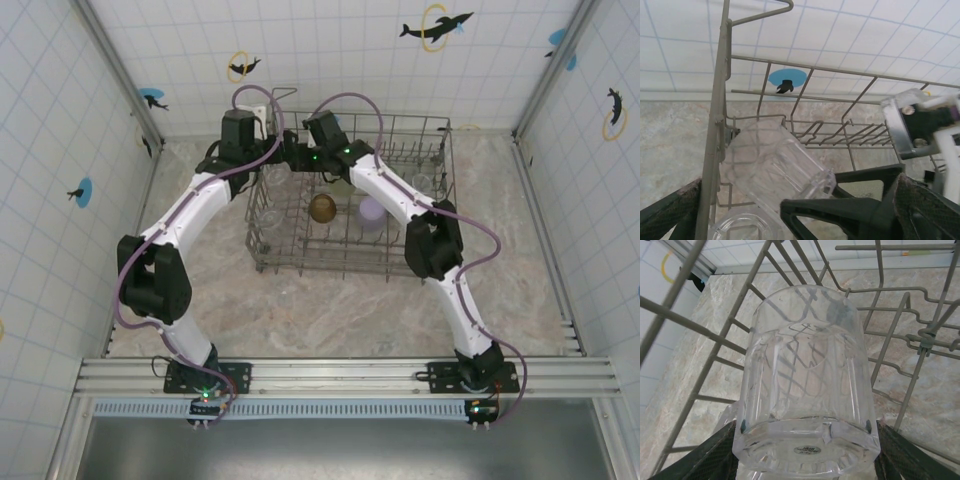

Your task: Load the cups into the dish rack

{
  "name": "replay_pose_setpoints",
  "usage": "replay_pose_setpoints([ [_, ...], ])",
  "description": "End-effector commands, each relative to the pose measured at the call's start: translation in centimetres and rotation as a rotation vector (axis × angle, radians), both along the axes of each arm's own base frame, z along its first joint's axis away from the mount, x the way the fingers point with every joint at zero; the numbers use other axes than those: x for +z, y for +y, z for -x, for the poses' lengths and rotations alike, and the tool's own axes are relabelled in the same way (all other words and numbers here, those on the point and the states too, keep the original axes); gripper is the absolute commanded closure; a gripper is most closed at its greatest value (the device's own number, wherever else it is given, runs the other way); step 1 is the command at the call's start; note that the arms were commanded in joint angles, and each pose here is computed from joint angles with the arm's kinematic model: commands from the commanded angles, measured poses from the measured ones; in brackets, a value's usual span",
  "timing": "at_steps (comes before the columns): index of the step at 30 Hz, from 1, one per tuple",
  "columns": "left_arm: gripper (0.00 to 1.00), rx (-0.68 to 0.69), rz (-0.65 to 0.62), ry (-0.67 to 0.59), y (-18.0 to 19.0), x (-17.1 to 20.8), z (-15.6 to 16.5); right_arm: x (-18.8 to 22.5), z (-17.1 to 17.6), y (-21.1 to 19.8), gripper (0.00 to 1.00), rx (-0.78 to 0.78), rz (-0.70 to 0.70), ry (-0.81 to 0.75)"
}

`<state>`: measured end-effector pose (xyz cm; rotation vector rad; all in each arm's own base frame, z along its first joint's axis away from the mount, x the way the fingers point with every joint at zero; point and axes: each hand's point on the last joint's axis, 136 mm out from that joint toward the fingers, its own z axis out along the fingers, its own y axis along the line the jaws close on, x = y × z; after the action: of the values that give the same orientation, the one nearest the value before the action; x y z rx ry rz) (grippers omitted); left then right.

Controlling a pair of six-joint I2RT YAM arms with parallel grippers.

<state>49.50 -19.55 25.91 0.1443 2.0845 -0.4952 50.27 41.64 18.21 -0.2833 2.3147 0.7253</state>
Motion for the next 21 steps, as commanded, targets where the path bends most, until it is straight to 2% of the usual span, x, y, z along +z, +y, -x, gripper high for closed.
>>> replay_pose_setpoints([
  [1, 0.03, -0.054, 0.005, 0.002, -1.3, 1.6, 1.4, 10.6, 1.5, 0.1, 0.63, 0.032, -0.129, -0.166],
  [10, 0.03, -0.006, -0.018, -0.040, 0.1, 4.8, 0.5, 13.1, 2.9, -2.1, 0.64, 0.038, -0.114, -0.174],
  [21, 0.02, 0.046, 0.104, -0.055, 3.4, 8.2, -1.1, 15.5, 4.8, -6.6, 0.64, 0.051, -0.141, -0.171],
])
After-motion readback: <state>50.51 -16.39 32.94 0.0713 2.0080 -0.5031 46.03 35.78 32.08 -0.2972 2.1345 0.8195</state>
